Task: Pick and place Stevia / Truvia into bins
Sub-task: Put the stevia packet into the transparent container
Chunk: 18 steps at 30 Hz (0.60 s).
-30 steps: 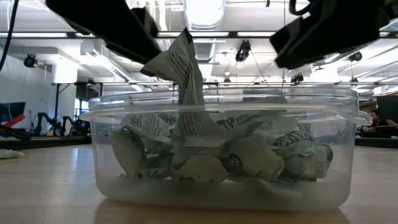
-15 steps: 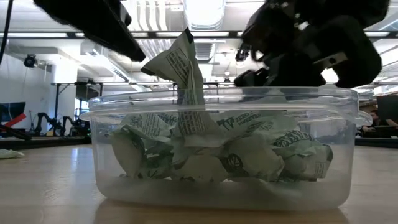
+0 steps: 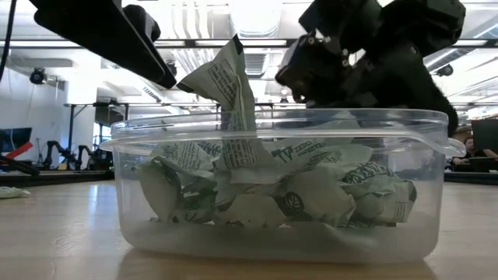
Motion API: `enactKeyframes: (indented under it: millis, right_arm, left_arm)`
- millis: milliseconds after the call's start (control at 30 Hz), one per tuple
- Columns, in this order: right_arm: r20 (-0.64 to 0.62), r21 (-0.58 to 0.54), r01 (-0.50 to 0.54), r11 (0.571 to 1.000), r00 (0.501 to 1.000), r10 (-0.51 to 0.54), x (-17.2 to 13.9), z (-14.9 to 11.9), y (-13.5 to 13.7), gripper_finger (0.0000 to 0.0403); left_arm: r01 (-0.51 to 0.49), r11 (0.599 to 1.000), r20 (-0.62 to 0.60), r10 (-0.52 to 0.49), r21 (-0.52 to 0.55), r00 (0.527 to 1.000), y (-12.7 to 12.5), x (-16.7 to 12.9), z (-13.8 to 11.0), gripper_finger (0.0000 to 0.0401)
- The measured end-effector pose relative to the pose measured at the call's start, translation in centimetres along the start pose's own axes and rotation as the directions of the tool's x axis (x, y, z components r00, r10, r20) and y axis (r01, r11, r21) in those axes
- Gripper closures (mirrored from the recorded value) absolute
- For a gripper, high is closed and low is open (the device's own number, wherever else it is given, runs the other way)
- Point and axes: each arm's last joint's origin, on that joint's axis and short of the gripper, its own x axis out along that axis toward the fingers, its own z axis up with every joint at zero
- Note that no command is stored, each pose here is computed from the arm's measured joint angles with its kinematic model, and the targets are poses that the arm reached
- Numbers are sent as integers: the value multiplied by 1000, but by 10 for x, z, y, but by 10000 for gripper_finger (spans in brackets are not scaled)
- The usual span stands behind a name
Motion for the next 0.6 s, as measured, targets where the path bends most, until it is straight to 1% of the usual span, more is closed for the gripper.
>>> enactKeyframes:
  millis: [167, 333, 400, 500, 600]
  right_arm:
    - [-9, 3, 4, 1000, 1000, -4, 10, -1, -1, 263]
    - [-36, 12, 15, 1000, 999, -14, 10, 1, -3, 271]
    - [-52, 31, 60, 998, 997, -58, 7, 0, -5, 278]
    - [-96, 27, 152, 988, 984, -149, -1, 0, -7, 292]
    - [-135, 26, 192, 981, 973, -187, -7, -1, -8, 314]
  left_arm:
    - [0, 1000, 0, 0, 1, 1000, 0, 0, 0, 249]
    - [0, 1000, 0, 0, 0, 1000, 0, 0, 0, 249]
    - [-1, 1000, 0, 1, 0, 1000, 0, 0, 0, 249]
    - [-1, 1000, 0, 1, 0, 1000, 0, 0, 0, 249]
    - [-1, 1000, -1, 1, 1, 1000, 0, 0, 0, 249]
